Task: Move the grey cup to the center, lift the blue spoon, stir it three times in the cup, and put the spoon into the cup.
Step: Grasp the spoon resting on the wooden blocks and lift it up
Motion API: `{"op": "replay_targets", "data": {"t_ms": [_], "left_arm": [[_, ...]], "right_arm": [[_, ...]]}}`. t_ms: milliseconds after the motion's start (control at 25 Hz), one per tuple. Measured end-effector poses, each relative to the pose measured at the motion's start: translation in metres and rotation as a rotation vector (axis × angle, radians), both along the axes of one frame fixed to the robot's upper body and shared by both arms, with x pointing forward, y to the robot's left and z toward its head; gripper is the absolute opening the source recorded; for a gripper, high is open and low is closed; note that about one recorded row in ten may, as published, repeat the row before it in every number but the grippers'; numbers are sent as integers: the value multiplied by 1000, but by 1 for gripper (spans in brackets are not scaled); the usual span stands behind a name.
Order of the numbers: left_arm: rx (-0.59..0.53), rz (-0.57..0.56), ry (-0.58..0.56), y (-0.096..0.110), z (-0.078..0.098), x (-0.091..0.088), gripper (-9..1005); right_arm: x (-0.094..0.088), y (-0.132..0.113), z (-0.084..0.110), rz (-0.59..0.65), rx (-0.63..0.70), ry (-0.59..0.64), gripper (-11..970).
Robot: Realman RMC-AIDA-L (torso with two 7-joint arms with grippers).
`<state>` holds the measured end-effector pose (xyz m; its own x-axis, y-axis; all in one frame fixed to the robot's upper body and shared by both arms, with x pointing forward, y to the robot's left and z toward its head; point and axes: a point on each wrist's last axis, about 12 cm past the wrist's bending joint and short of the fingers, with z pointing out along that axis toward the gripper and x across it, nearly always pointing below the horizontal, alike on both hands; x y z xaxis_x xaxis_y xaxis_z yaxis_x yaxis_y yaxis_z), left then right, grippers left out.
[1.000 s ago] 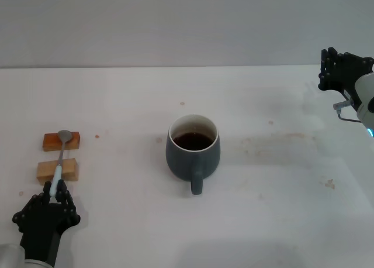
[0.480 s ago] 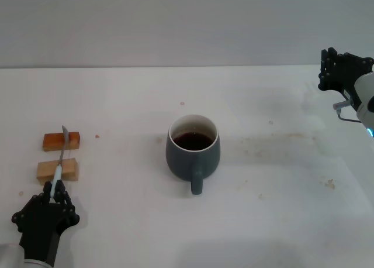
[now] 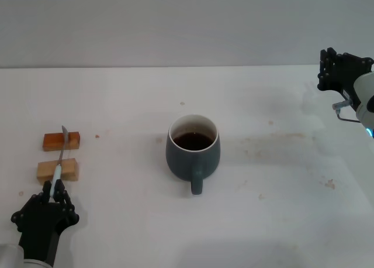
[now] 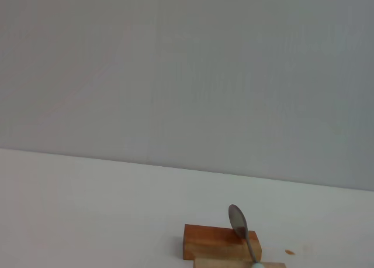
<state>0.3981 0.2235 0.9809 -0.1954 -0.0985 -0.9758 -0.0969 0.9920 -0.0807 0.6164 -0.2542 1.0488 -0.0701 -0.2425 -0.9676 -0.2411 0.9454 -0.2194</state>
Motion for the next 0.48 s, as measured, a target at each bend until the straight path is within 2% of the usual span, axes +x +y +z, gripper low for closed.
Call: {"op": "replay_targets", "data": {"t_ms": [480], "left_arm": [[3,7,-11,1,1,1,145]], "right_arm": [[0,1,1,3,0,-2,73]]}}
